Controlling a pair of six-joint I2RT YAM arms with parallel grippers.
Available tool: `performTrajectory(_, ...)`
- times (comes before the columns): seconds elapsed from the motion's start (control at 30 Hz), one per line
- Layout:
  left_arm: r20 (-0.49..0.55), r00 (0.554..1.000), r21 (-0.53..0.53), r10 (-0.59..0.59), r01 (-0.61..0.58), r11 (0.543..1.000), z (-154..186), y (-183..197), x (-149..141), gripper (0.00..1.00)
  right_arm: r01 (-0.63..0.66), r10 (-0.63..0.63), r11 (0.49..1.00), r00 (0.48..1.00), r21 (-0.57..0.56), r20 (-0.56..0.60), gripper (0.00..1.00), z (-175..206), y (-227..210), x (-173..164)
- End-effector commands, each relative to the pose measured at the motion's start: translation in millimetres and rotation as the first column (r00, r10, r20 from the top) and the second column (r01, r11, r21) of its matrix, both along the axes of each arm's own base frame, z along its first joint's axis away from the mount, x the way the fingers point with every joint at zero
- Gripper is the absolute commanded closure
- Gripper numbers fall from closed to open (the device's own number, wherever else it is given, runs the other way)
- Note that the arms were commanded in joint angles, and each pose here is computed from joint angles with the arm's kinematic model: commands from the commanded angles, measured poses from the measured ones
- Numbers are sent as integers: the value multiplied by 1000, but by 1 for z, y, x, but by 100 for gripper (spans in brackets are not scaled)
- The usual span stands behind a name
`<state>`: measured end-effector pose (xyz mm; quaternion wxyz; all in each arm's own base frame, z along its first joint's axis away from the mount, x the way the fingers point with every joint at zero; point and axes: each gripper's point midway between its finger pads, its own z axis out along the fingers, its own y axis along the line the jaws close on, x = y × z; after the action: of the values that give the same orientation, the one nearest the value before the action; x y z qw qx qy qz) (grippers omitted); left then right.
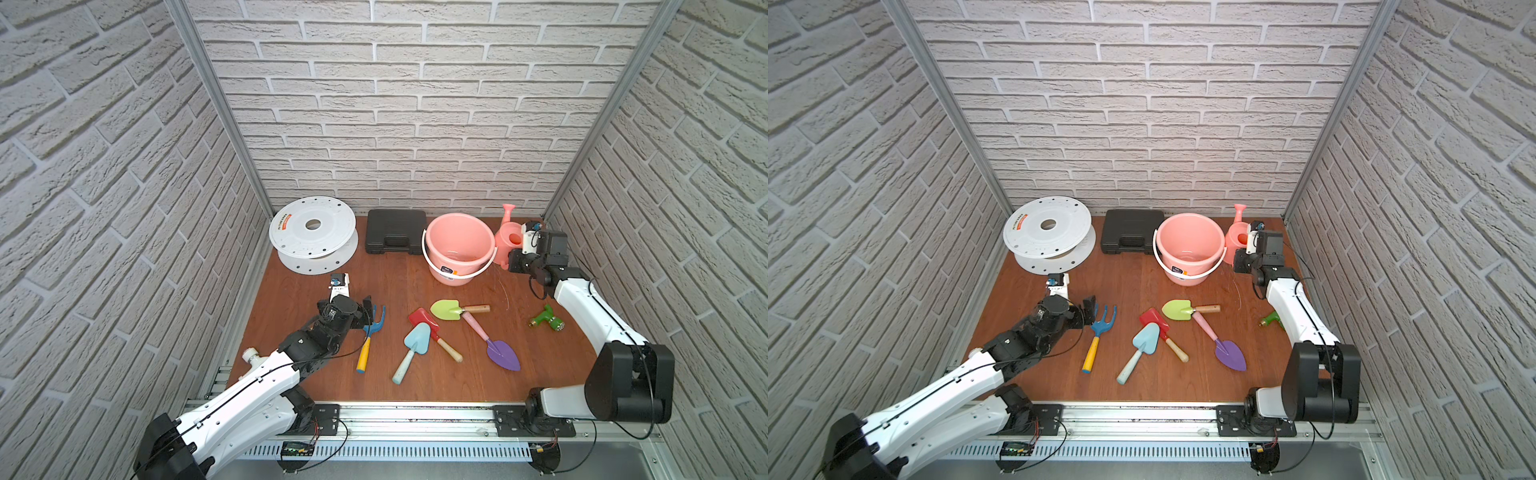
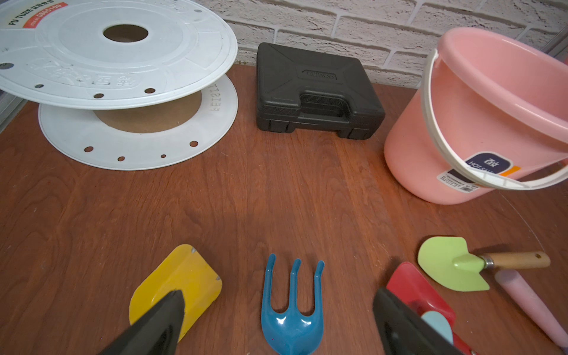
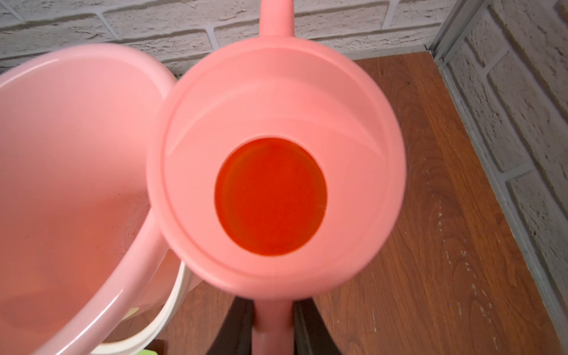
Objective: Organize the gardening tools
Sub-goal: Move the container to the center of the board.
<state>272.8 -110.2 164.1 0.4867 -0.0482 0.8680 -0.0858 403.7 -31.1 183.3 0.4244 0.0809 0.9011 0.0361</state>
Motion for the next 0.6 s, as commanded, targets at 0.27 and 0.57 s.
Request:
performTrajectory(0.27,46,998,-3,31,-31,1000,14,5,3,2,22,-25,998,999,-63,-48,97,-28,-13,23)
performTrajectory(0.57,41,999,-13,7,-6,1000,14,-1,4,2,46,-71,981,989,-189,-128,97,-54,-34,21)
